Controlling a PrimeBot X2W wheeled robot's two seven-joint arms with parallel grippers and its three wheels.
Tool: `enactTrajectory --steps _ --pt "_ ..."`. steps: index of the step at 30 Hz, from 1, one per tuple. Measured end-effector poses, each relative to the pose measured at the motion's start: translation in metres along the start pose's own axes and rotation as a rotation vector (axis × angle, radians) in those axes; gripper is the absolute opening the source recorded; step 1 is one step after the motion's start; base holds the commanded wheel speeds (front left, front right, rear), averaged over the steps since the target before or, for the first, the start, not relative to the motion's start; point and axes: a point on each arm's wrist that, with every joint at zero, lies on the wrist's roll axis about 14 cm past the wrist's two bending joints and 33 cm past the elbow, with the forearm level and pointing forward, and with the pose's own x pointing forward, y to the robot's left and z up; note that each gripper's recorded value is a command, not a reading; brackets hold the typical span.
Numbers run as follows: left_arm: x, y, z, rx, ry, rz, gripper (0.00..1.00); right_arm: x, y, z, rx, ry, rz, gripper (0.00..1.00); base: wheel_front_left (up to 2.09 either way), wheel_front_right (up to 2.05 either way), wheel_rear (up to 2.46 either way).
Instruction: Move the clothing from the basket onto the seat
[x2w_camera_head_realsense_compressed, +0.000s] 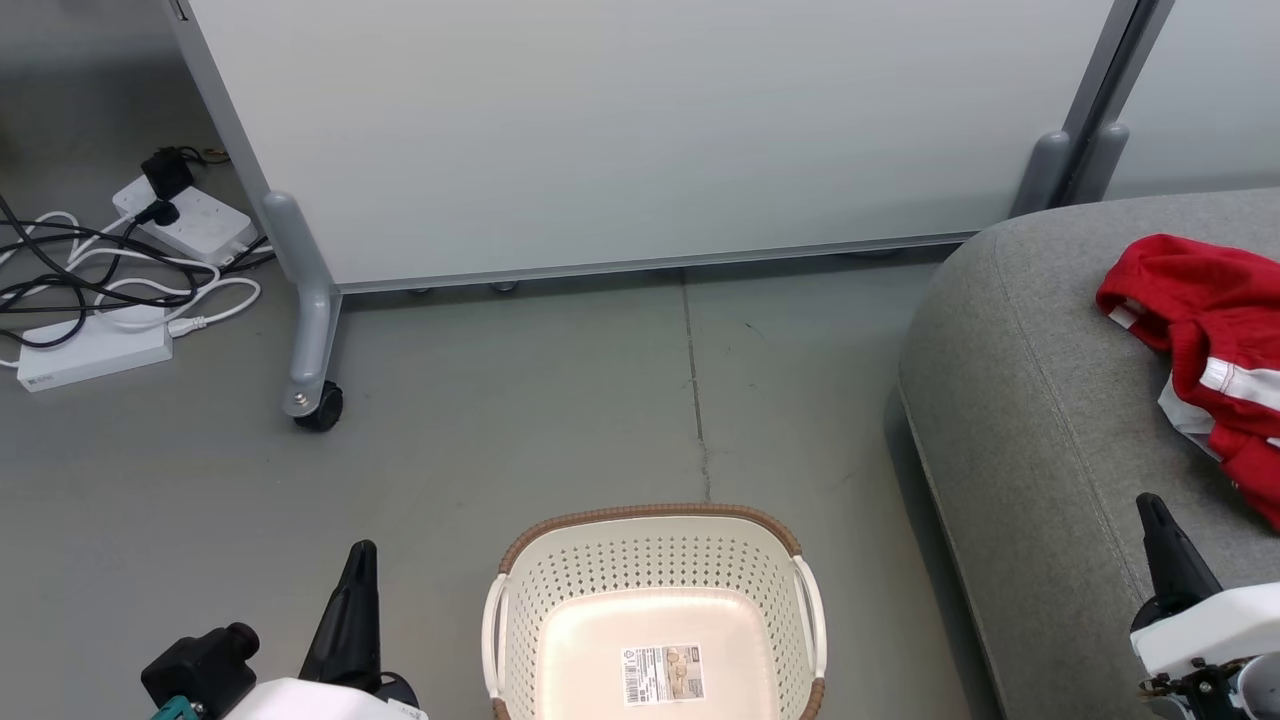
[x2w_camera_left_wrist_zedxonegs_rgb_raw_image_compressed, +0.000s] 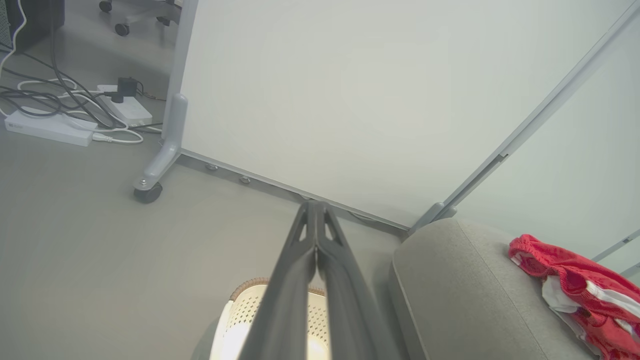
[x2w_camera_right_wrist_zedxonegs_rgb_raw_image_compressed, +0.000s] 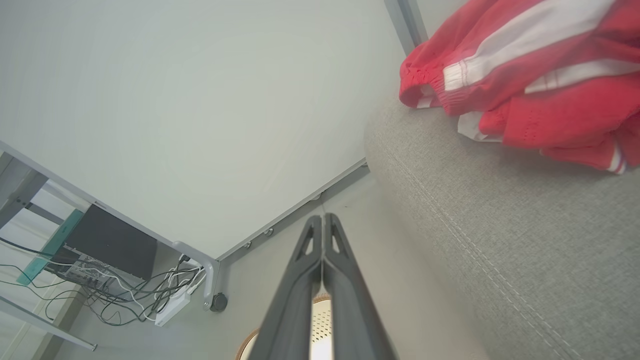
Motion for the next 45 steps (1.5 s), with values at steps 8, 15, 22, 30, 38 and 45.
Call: enactTrajectory --steps 8,15,22,30,38,45 --pt "0.0 -0.006 0.0 -0.122 -0.001 -0.009 0.0 0.002 -0.011 0.006 0.111 0.019 -0.019 0.0 0.0 0.0 0.0" --pt "0.001 -0.01 0.0 -0.226 -0.004 -0.013 0.0 0.003 -0.018 0.012 0.204 0.028 -0.026 0.0 0.0 0.0 0.0" --pt "0.001 -0.013 0.001 -0.318 -0.007 -0.017 0.0 0.005 -0.023 0.017 0.292 0.037 -0.026 0.0 0.0 0.0 0.0" --pt "0.002 -0.018 0.002 -0.418 -0.013 -0.026 0.0 0.005 -0.028 0.024 0.384 0.04 -0.017 0.0 0.0 0.0 0.0" --pt "0.002 -0.021 0.003 -0.508 -0.021 -0.034 0.0 0.006 -0.031 0.028 0.472 0.047 -0.005 0.0 0.0 0.0 0.0" --pt "0.002 -0.025 0.006 -0.586 -0.033 -0.043 0.0 0.007 -0.032 0.036 0.54 0.042 0.016 0.0 0.0 0.0 0.0"
